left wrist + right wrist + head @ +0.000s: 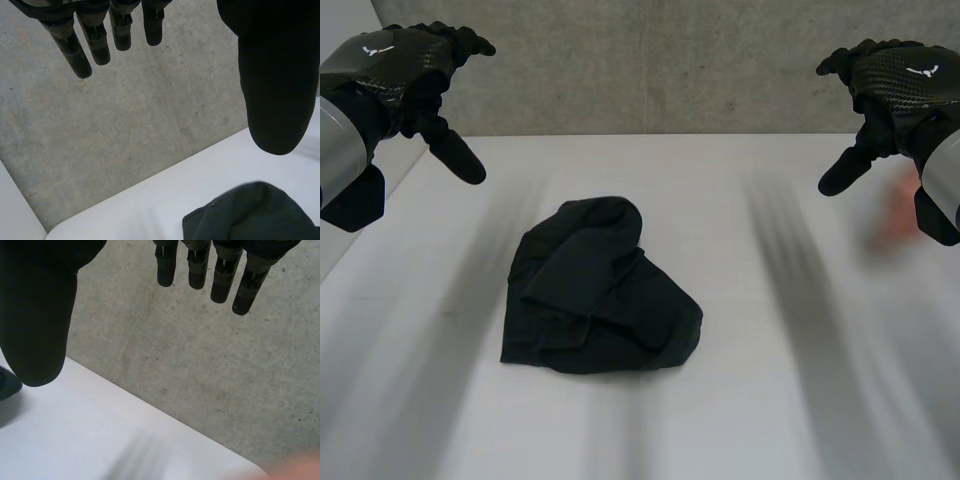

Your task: Fold the shorts.

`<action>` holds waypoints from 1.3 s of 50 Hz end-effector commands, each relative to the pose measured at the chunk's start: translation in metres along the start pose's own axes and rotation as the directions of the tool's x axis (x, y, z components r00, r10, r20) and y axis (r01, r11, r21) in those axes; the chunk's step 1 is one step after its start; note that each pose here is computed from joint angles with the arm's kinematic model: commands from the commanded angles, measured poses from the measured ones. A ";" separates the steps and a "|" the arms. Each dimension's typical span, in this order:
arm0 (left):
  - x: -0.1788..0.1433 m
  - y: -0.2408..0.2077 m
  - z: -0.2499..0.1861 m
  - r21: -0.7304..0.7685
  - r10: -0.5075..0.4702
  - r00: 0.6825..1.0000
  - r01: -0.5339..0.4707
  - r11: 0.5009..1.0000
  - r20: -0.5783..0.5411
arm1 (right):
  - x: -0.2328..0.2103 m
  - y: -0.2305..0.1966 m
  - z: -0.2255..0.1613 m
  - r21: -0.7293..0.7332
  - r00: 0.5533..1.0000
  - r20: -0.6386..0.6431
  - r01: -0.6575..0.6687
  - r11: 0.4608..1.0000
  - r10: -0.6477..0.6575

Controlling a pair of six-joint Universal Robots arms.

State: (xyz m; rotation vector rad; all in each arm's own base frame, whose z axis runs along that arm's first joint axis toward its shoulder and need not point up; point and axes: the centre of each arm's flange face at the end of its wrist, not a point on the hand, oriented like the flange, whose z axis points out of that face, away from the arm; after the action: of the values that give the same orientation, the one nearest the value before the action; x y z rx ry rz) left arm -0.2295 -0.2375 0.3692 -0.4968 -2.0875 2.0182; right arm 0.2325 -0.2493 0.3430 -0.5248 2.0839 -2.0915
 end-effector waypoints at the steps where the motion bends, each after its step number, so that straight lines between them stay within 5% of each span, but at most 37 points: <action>1: 0.001 0.007 0.006 -0.024 0.004 1.000 -0.004 1.000 -0.005 | -0.001 0.002 0.000 -0.007 1.000 0.005 0.000 1.000 0.000; 11: 0.002 0.041 0.037 -0.113 0.014 1.000 -0.015 0.993 -0.014 | -0.003 0.007 0.003 -0.003 1.000 0.006 0.009 1.000 -0.009; 23: -0.010 0.138 0.118 -0.165 0.194 0.981 -0.194 0.967 -0.012 | -0.011 0.033 0.004 -0.052 0.996 0.071 0.059 0.997 -0.055; 36: -0.008 0.217 0.169 -0.253 0.184 0.981 -0.194 0.948 -0.064 | -0.022 0.093 0.011 -0.149 0.985 0.148 0.111 0.983 -0.088; 50: 0.004 0.235 0.173 -0.254 0.152 0.972 -0.195 0.947 -0.180 | -0.024 0.106 0.013 -0.177 0.984 0.154 0.113 0.978 -0.086; 57: -0.015 0.212 0.180 -0.231 0.242 0.970 -0.236 0.944 -0.003 | -0.023 0.108 0.014 -0.183 0.985 0.152 0.113 0.977 -0.085; 61: -0.053 0.158 0.184 -0.114 0.266 0.934 -0.245 0.963 0.240 | -0.024 0.109 0.014 -0.184 0.984 0.154 0.113 0.976 -0.085; 65: -0.067 0.106 0.179 0.047 0.229 0.909 -0.260 0.964 0.348 | -0.025 0.110 0.013 -0.186 0.984 0.158 0.114 0.976 -0.085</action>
State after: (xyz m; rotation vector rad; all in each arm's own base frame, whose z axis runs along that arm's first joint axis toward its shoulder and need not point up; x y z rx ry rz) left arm -0.2439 -0.4198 0.1835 -0.6850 -2.3806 2.1125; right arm 0.2437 -0.2574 0.2319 -0.7973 2.2282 -1.8482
